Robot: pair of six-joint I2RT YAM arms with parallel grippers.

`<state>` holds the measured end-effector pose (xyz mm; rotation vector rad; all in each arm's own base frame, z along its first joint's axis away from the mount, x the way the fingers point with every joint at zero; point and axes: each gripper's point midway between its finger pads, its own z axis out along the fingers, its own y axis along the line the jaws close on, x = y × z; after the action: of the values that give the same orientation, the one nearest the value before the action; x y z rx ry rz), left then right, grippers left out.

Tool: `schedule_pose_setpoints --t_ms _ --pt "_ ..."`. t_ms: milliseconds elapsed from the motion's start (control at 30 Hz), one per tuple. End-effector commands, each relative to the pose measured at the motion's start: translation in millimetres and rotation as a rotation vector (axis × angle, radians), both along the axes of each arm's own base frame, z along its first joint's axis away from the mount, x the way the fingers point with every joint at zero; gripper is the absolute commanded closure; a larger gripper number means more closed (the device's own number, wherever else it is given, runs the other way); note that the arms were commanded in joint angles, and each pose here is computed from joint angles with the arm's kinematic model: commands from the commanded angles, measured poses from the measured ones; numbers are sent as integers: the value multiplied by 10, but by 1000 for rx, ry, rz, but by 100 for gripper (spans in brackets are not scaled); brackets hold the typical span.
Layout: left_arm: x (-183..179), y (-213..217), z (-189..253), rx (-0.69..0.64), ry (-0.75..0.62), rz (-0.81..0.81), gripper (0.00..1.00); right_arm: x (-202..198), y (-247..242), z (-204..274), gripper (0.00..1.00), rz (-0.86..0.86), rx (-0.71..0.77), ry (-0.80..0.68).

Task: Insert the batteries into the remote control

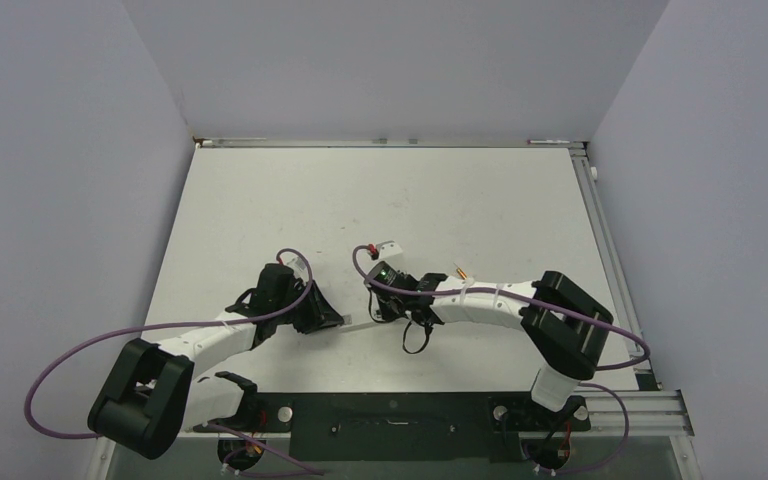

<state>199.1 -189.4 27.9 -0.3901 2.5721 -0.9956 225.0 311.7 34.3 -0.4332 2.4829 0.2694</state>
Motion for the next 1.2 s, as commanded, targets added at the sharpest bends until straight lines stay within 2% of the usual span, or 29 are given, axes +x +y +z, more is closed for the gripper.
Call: schedule_pose_setpoints --t_ms 0,333,467,733,867,1167 --pt "61 -83 151 -43 -63 -25 75 -57 58 -69 91 10 -46 -19" --pt "68 -78 164 -38 -66 -24 75 8 70 200 91 -9 -28 -82" --pt "84 -84 194 -41 -72 -21 75 38 76 403 84 -6 -4 -115" --pt "61 -36 245 -20 -65 -4 60 184 -116 602 70 0 -20 -147" --pt "-5 -17 283 -21 -63 8 52 251 -167 591 68 20 -21 -133" --pt "-271 -171 356 -87 -37 23 43 421 -140 460 67 77 6 -61"
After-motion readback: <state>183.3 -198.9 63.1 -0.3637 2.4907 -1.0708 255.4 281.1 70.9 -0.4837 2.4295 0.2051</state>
